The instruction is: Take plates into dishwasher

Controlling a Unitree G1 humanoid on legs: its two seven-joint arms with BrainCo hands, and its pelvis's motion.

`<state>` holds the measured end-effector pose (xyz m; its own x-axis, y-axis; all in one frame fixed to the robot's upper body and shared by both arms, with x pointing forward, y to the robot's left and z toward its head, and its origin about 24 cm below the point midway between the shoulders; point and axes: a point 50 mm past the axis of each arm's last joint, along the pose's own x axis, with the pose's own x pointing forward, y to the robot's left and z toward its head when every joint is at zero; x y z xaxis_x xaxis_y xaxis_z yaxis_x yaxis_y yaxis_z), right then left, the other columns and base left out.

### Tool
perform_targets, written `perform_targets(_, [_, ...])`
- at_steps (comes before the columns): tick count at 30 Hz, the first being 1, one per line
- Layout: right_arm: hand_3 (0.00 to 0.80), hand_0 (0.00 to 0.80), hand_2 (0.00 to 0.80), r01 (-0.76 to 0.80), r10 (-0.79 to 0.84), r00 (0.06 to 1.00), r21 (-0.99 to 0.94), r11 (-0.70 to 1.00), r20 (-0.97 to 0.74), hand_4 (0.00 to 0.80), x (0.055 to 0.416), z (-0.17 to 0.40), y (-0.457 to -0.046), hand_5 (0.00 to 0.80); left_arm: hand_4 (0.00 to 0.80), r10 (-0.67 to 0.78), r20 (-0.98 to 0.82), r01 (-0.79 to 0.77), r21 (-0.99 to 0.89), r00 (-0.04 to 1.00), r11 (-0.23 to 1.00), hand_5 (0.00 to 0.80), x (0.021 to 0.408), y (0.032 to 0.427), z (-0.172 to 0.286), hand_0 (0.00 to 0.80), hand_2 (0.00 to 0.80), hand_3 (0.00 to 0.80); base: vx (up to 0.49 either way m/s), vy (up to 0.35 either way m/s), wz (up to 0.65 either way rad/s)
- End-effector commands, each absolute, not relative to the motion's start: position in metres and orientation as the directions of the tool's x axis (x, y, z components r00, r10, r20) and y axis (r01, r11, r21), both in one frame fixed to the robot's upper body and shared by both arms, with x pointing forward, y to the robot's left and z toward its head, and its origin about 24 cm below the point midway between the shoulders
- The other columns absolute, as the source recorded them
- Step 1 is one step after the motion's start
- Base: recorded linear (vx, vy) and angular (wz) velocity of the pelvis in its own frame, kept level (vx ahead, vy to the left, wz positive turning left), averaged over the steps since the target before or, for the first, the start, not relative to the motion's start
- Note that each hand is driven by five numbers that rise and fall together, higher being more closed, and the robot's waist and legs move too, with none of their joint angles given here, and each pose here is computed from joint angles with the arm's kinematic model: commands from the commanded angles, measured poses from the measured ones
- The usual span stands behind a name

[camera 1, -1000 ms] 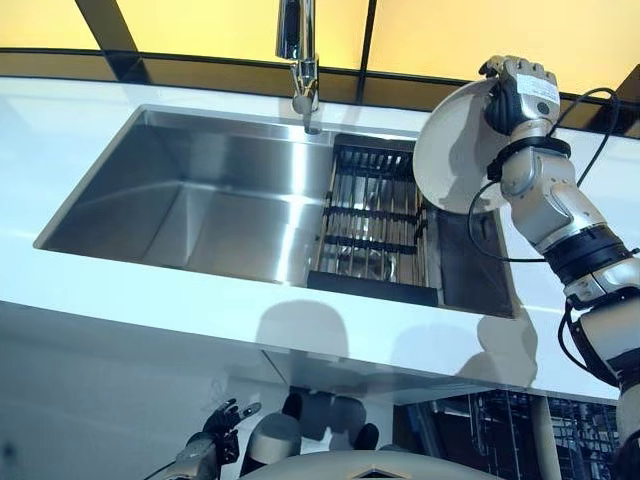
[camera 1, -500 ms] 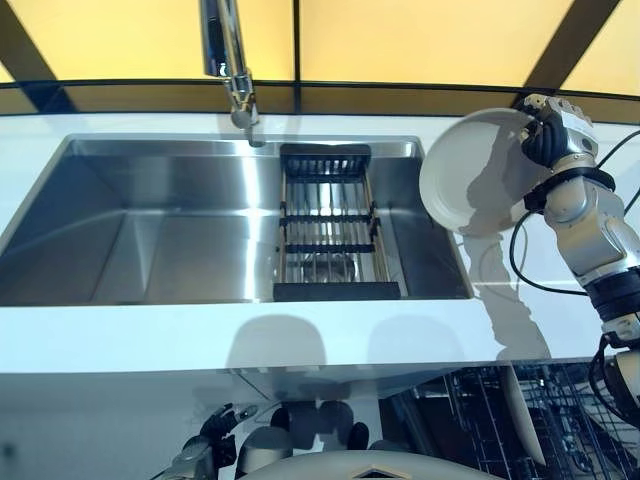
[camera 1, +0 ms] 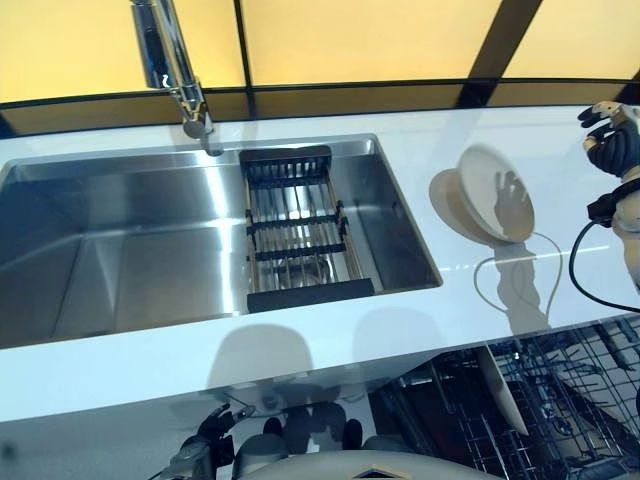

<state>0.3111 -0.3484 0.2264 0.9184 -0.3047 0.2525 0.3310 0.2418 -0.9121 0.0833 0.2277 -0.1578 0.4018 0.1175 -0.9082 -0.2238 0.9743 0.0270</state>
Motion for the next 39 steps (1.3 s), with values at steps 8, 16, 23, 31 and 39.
perform_targets(8, [0.000, 0.000, 0.000, 0.318, -0.227, 0.939, -0.898, 0.303, 0.257, 0.000, 0.309, 0.239, -0.339, 0.000, 0.000, 0.149, -0.886, -0.198, 0.067, 0.439, 0.978, 0.000, 0.105, 0.235, -0.153, 0.000, 0.000, 0.000, 0.010, 0.001, -0.12])
perform_targets(16, [0.000, 0.000, 0.000, 0.230, -0.082, 0.973, -0.946, 0.227, 0.216, 0.000, 0.312, 0.208, -0.314, 0.000, 0.000, 0.158, -0.884, -0.213, 0.068, 0.439, 0.975, 0.000, 0.107, 0.235, -0.153, 0.000, 0.000, 0.000, 0.007, -0.006, -0.03])
perform_targets(23, [0.000, 0.000, 0.000, 0.131, 0.010, 0.990, -0.957, 0.258, 0.139, 0.000, 0.318, 0.187, -0.290, 0.000, 0.000, 0.157, -0.885, -0.209, 0.070, 0.438, 0.975, 0.000, 0.107, 0.236, -0.153, 0.000, 0.000, 0.000, 0.000, 0.000, 0.00])
perform_targets(31, [0.000, 0.000, 0.000, 0.045, 0.077, 0.994, -0.948, 0.316, 0.072, 0.000, 0.328, 0.168, -0.269, 0.000, 0.000, 0.152, -0.885, -0.195, 0.071, 0.441, 0.978, 0.000, 0.108, 0.235, -0.152, 0.000, 0.000, 0.000, 0.015, -0.003, 0.05])
perform_targets(39, [0.000, 0.000, 0.000, -0.007, 0.056, 0.998, -0.971, 0.239, 0.006, 0.000, 0.346, 0.154, -0.259, 0.000, 0.000, 0.146, -0.891, -0.167, 0.081, 0.429, 0.983, 0.000, 0.105, 0.237, -0.152, 0.000, 0.000, 0.000, 0.033, -0.012, 0.08])
